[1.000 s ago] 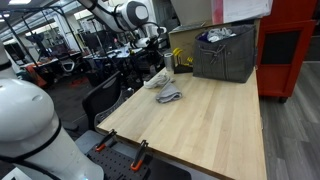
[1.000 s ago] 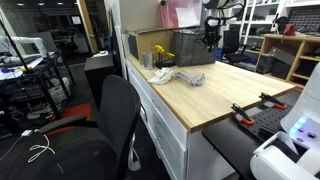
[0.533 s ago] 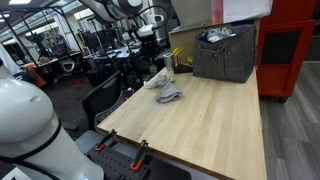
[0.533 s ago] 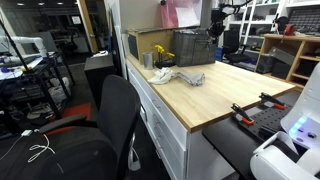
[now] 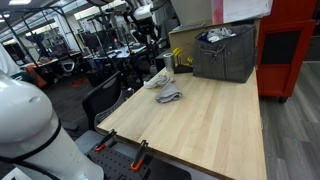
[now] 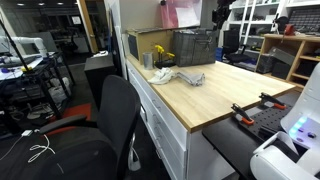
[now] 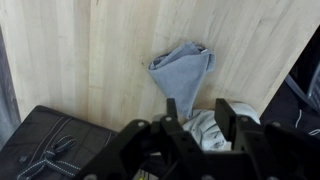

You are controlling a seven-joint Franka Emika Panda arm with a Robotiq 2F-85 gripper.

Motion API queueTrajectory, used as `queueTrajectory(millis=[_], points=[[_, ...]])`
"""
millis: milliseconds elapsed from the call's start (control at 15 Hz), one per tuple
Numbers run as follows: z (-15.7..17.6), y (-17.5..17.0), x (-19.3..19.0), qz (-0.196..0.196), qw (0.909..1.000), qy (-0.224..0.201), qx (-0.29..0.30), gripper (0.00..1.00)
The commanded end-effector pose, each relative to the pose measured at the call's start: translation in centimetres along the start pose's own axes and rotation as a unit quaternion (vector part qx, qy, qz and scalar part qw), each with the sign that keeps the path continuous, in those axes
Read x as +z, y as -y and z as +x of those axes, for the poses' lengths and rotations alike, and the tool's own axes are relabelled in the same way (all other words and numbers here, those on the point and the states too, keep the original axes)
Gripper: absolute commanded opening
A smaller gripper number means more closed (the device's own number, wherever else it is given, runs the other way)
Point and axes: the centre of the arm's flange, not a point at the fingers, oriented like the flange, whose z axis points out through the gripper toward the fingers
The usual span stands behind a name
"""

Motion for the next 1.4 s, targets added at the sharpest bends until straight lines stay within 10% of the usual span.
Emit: queueTrajectory(millis=[0,200,467,867,1333], points=[[-1.2,-0.7,-1.8,0.026,0.9995,-0.008,0.017,0.78],[-1.2,-0.6,-1.5,0.053,0.9972,0.037,0.038,0.99],[-2.1,0.7,-1.4,0.071,0.9938,0.065,0.056,1.0],[-2.3,5.0,-5.1,0.076,0.981,-0.043,0.174,1.0],[-1.0,2.7,-3.3,0.077,0.987,-0.008,0.141,1.0]])
